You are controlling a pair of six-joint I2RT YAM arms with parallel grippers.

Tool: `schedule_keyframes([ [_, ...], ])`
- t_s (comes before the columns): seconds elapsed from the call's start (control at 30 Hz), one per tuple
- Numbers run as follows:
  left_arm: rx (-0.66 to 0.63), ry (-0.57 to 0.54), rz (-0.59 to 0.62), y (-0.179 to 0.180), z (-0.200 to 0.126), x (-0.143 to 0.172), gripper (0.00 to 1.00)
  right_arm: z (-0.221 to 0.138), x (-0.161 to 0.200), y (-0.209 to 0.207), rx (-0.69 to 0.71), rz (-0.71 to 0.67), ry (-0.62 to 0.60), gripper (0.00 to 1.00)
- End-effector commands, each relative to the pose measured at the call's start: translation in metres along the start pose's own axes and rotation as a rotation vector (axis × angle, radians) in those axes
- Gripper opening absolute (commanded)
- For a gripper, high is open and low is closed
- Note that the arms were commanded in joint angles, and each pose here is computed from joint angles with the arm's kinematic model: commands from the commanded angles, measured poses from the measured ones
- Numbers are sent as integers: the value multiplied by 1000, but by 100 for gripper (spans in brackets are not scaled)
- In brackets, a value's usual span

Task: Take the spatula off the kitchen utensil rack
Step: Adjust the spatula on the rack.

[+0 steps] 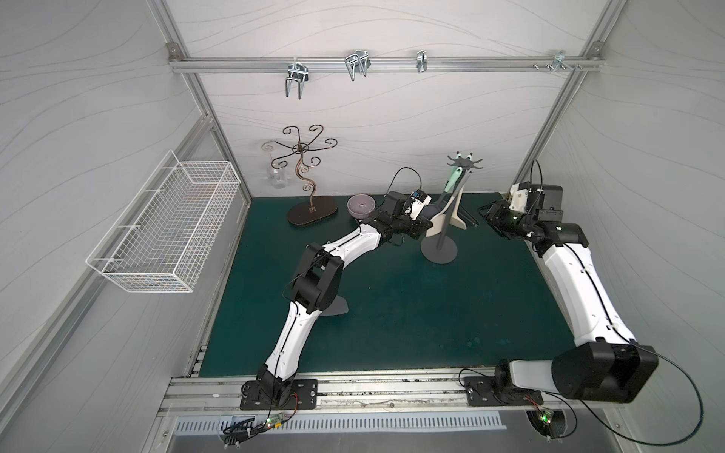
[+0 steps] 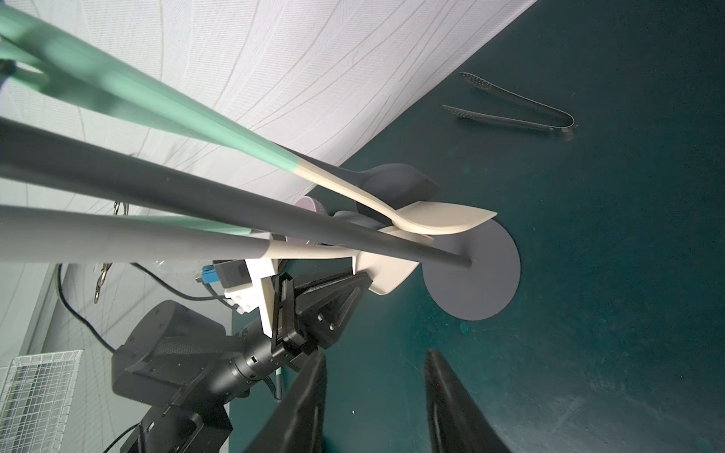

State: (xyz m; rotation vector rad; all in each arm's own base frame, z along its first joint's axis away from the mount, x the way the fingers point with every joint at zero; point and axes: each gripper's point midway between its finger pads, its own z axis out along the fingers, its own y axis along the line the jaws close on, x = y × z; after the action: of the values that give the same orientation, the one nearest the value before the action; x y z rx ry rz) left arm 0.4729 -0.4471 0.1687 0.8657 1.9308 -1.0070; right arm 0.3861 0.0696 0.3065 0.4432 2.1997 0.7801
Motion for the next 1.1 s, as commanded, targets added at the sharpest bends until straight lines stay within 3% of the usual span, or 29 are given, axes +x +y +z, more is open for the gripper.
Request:
schedule_keyframes([
  [0.0, 52, -55, 13, -19, -23, -29, 4, -10, -2, 8, -18, -20, -31, 43],
  [0.13, 58, -43, 32, -27, -39, -34, 0, -13, -2, 9, -17, -24, -38, 44],
  [0.5, 109, 59, 93, -55, -68, -31, 1, -18, -1, 12, -35, -38, -47, 46],
  [0.63, 134, 62, 85, -61, -71, -32, 15, -19, 0, 20, -79, -48, -47, 48],
  [0.73, 140, 56, 83, -64, -72, -34, 38, -19, 3, 34, -128, -96, -54, 49],
  [0.8, 140, 53, 83, -65, -74, -37, 47, -18, 7, 44, -147, -152, -60, 50],
  [1.07, 143, 24, 88, -75, -87, -48, 51, 0, 15, 71, -183, -257, -119, 50],
])
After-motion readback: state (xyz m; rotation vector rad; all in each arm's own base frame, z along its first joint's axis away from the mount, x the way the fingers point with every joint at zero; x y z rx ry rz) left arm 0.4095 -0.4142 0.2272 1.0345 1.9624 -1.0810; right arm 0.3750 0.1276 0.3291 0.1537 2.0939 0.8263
